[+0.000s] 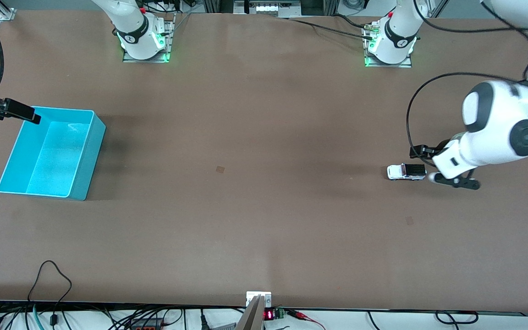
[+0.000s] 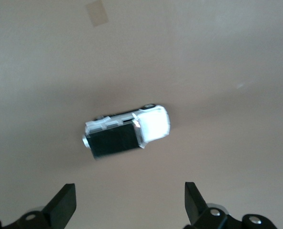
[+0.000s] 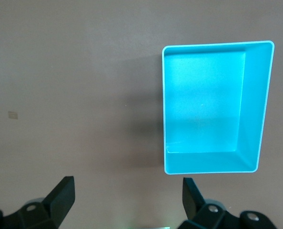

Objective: Wind and store white jeep toy
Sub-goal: 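Lower the left gripper over the white toy jeep, then close the left gripper on the jeep's black roof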

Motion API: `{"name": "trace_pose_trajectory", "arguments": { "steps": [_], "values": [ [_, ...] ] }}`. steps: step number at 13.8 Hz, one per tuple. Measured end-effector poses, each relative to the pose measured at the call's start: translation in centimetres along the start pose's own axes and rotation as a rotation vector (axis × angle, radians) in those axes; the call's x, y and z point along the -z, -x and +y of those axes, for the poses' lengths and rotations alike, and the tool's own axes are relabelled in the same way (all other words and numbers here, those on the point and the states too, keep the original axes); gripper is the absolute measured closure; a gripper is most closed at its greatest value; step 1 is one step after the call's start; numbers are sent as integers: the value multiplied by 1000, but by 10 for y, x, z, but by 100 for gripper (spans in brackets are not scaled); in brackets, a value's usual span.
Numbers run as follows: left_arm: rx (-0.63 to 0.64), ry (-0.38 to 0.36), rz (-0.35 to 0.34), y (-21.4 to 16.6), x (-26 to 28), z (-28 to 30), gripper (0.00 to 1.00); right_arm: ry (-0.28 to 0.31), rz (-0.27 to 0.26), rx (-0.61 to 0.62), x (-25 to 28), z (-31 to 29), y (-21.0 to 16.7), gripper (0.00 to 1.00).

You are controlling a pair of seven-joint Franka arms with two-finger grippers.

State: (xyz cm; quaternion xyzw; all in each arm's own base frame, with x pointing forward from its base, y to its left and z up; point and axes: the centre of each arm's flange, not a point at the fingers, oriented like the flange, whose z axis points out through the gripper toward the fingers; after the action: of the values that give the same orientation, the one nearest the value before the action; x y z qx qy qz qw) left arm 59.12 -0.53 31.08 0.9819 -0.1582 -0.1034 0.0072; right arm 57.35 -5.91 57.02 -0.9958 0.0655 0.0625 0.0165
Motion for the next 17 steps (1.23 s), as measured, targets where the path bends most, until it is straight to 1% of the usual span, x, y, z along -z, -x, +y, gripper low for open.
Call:
{"name": "trace_pose_trajectory", "arguments": {
  "steps": [1,2,3,5,7,9,11,13,15,17],
  "values": [
    [-89,-40,-8,-1,-12,-4,0,0,-2,0,-1,0,-1,0],
    [-179,-65,-11,-4,-17,-6,0,0,-2,0,-1,0,-1,0],
    [-287,-75,-6,-6,-20,-7,0,0,-2,0,-1,0,-1,0],
    [-492,-86,4,-9,-20,-8,0,0,-4,0,-1,0,0,0],
    [-669,-89,0,-9,-20,-9,0,0,-8,-1,-2,1,0,0],
    [-816,-85,-9,-8,-25,-11,0,1,-14,-2,-4,1,-1,0],
    [-946,-88,-2,-7,-40,-14,0,1,-23,-2,-6,1,-1,0],
    [-1064,-90,31,-8,-58,-12,0,2,-27,-2,-8,1,-2,0],
    [-1127,-68,53,-7,-72,-7,0,2,-28,-1,-8,0,-2,0],
    [-1177,-56,55,-6,-77,-2,0,2,-28,1,-8,-1,-2,0]
  ]
}}
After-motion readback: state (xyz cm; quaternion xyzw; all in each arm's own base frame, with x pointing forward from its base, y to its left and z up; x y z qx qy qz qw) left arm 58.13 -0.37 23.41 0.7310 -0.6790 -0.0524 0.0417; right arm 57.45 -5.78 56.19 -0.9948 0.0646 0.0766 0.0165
